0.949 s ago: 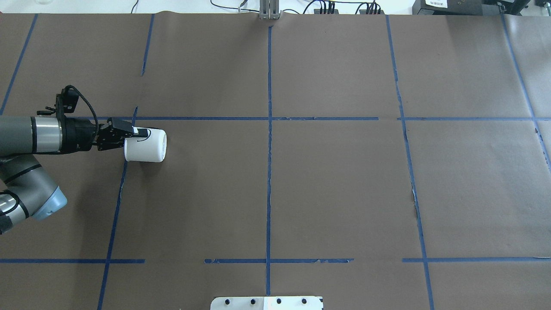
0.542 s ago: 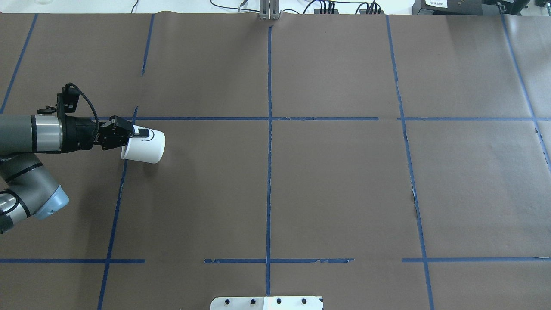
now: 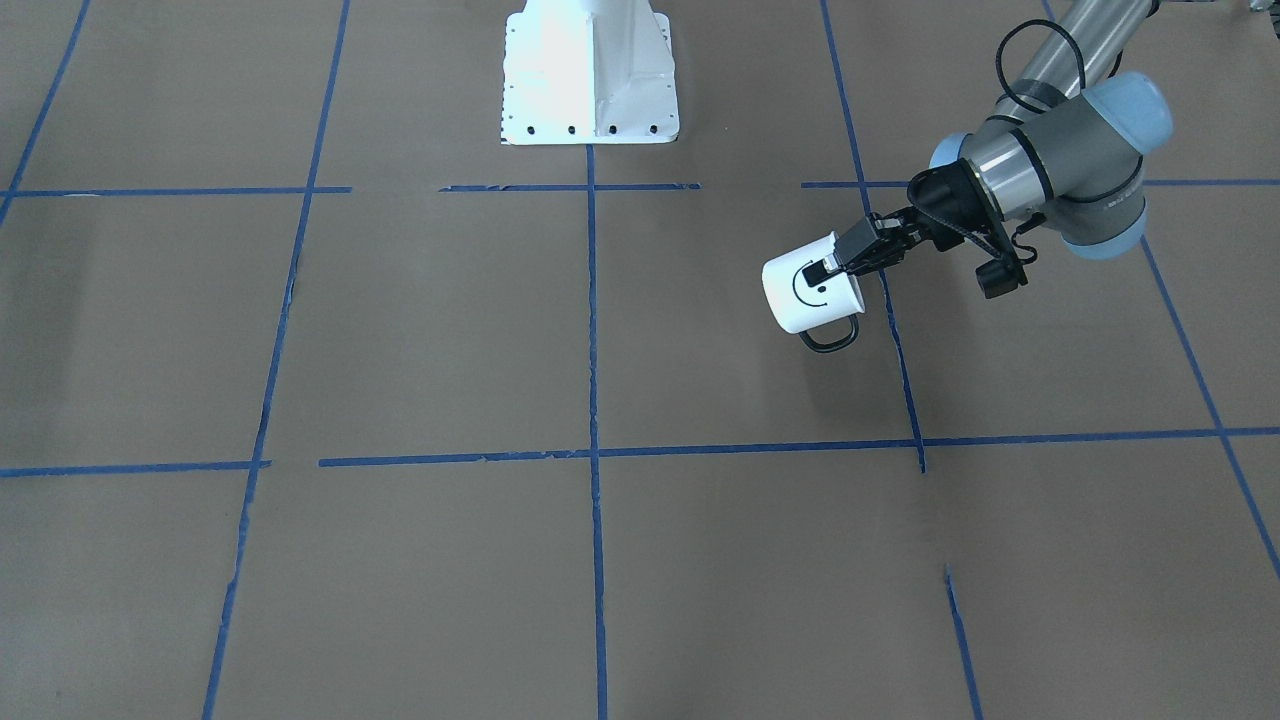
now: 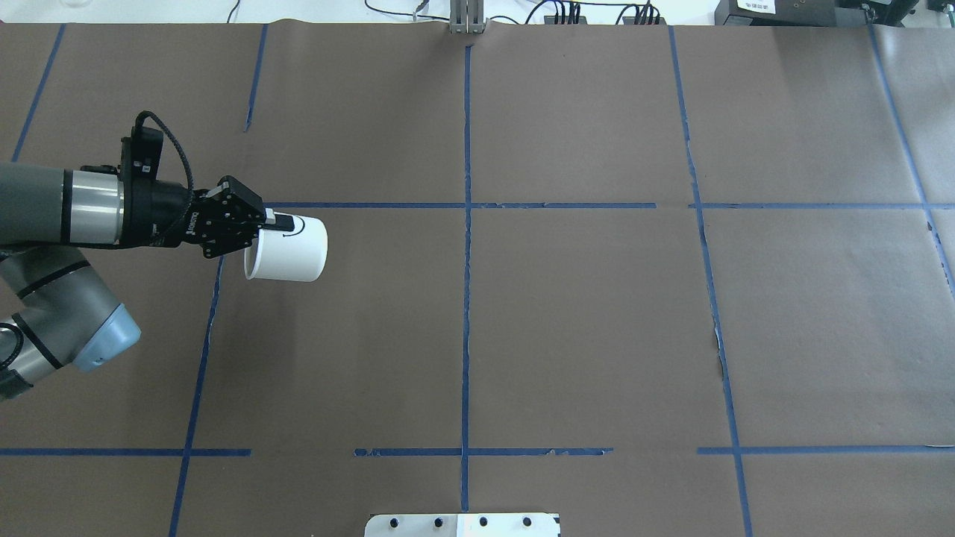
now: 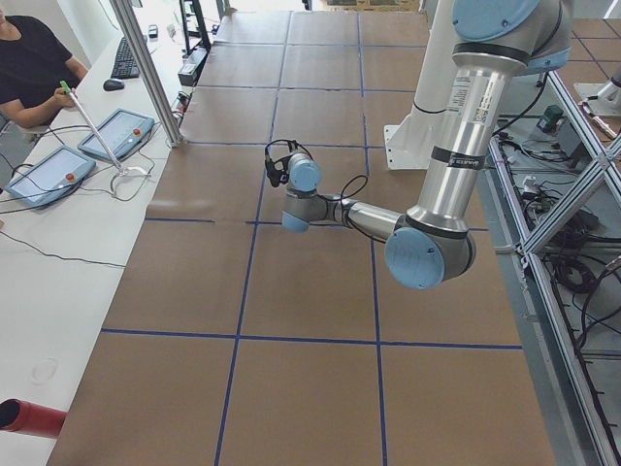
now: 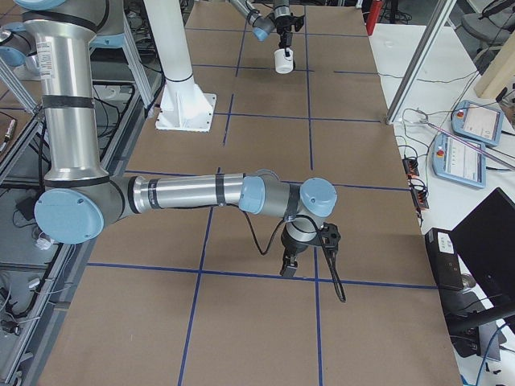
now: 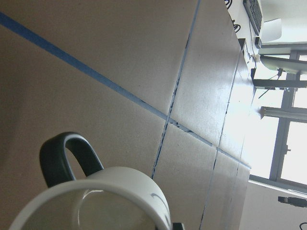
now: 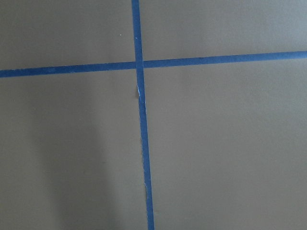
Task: Flip mug
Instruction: 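Lift the mug with the left gripper and carry it toward the table centre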
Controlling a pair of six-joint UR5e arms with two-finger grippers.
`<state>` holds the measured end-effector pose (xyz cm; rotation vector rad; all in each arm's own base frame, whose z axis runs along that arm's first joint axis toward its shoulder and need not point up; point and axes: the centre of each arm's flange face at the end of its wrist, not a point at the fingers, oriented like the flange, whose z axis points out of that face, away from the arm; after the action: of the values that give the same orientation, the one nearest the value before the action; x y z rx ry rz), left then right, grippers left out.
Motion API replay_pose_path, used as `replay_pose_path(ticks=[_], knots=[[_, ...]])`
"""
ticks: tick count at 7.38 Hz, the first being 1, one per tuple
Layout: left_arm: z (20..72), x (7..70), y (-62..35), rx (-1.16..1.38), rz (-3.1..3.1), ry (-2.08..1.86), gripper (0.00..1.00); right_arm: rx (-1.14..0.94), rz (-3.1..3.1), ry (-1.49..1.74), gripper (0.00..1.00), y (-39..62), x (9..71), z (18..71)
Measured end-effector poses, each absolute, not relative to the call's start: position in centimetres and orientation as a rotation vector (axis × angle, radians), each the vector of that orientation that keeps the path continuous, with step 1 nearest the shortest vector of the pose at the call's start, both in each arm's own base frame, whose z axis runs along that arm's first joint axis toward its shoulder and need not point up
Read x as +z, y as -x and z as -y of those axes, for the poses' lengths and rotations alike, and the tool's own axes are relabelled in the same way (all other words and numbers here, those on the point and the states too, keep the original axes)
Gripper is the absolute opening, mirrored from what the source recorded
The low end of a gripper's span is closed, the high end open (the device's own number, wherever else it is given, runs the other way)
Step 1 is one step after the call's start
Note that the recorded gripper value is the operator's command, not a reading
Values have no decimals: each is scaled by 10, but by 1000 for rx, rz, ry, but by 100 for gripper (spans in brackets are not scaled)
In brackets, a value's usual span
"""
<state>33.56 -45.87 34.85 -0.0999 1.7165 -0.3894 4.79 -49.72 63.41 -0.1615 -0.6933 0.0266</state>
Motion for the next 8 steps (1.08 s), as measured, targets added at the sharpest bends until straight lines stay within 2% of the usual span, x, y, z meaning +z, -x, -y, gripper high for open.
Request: replay_pose_path(ticks=[6,8], knots=[[515,141,-434,-344,-1258,-122,0,26,693,161,100,-48,634,497],[510,117,-482,-248,-1123,-155,0,26,693,161,100,-48,634,497]])
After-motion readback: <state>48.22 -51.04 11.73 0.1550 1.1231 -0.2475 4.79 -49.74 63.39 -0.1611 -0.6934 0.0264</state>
